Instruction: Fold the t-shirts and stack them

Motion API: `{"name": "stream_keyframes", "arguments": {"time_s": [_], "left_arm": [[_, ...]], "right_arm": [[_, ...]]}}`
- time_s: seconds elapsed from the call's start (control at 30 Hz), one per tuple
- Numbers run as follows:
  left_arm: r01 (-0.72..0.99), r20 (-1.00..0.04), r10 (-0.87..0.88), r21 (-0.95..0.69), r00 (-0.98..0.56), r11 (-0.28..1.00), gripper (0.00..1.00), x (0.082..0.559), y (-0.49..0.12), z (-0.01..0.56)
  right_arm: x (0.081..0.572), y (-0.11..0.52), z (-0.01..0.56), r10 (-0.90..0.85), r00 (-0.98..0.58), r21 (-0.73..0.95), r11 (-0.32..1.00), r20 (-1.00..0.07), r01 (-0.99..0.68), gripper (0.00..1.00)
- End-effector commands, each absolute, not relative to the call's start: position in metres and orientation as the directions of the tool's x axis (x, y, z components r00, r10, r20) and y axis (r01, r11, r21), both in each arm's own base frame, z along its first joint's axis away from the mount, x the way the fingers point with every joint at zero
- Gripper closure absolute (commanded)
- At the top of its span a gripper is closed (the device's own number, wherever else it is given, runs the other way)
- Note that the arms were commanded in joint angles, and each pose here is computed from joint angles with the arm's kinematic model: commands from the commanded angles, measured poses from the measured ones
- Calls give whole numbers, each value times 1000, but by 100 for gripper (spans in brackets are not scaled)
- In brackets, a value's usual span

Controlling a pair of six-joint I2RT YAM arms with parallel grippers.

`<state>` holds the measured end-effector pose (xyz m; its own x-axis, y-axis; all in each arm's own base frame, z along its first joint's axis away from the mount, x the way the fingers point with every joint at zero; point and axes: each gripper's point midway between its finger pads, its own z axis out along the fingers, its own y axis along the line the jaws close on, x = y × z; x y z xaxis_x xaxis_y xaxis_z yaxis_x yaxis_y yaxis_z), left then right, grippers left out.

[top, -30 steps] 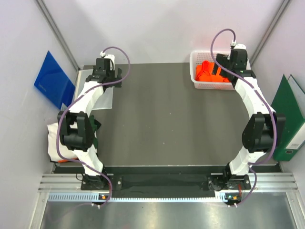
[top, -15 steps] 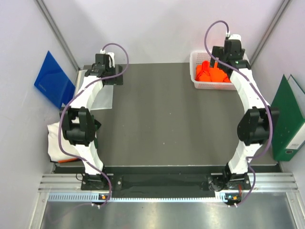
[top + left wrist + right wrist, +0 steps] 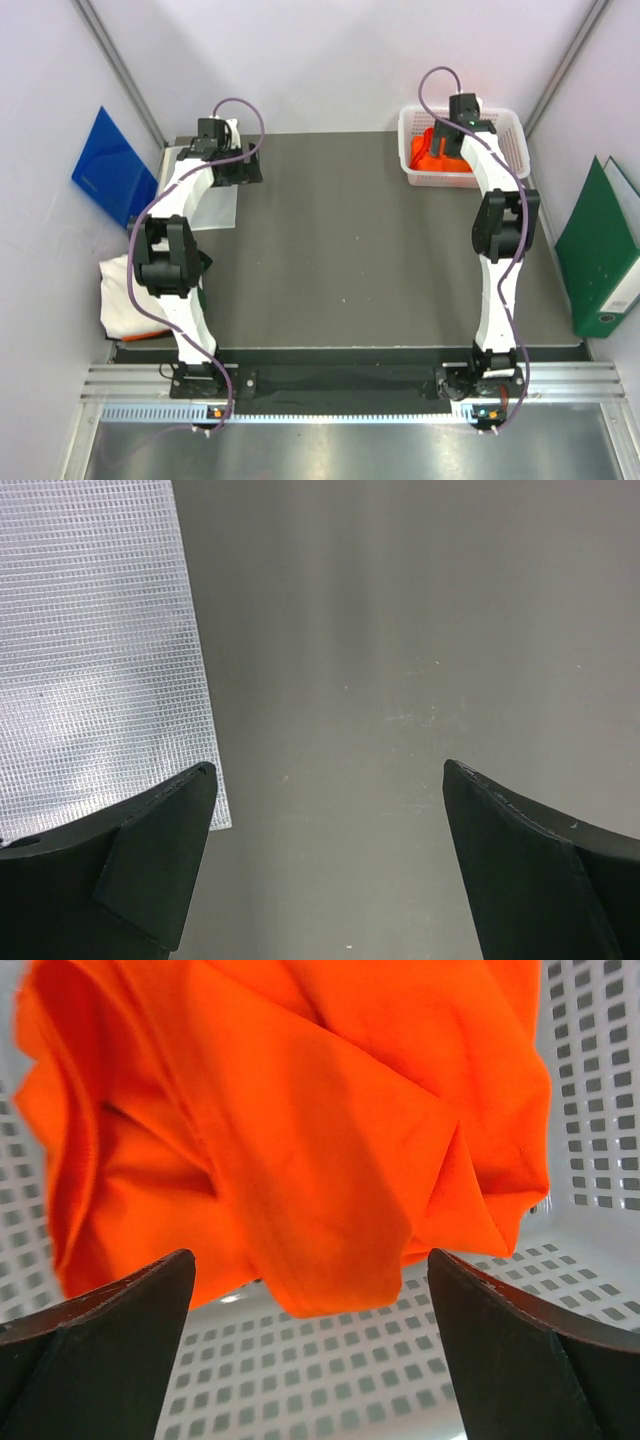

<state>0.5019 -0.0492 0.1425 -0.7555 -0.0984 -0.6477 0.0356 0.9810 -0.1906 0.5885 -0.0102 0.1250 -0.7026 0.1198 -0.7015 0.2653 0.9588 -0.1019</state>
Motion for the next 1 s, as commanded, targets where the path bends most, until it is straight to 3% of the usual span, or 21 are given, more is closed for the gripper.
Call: {"name": "stream_keyframes", "arguments": {"time_s": [0.0, 0.3, 0.37, 0.4, 0.43, 0.47, 0.6, 0.8, 0.97], "left_arm": [[94, -701, -86, -214, -708, 972, 1, 503, -57, 172], [188, -720, -79, -283, -689, 941, 1, 496, -77, 186], [197, -726, -80, -289, -683, 937, 1, 497, -79, 190], [208, -727, -79, -296, -682, 932, 1, 497, -82, 192], [218, -730, -79, -303, -679, 928, 1, 497, -84, 193], [226, -733, -77, -306, -676, 925, 1, 496, -85, 195], [245, -735, -78, -322, -674, 914, 1, 495, -91, 198], [254, -724, -75, -335, -686, 907, 1, 489, -97, 191], [241, -717, -86, -342, -692, 908, 1, 486, -98, 182]], "right_arm": [[598, -27, 140, 194, -653, -53, 939, -732, 339, 0], [597, -45, 89, 204, -693, -146, 900, -692, 410, 0], [600, -46, 85, 204, -689, -148, 898, -695, 415, 18], [603, -45, 85, 206, -679, -141, 897, -705, 418, 34], [604, -46, 83, 208, -679, -141, 896, -704, 421, 80], [607, -48, 90, 213, -661, -137, 890, -719, 435, 100], [609, -52, 134, 224, -571, -100, 872, -790, 479, 100], [590, -67, 281, 182, -285, -3, 838, -941, 546, 100], [554, -23, 394, 91, -121, 29, 897, -989, 441, 100]]}}
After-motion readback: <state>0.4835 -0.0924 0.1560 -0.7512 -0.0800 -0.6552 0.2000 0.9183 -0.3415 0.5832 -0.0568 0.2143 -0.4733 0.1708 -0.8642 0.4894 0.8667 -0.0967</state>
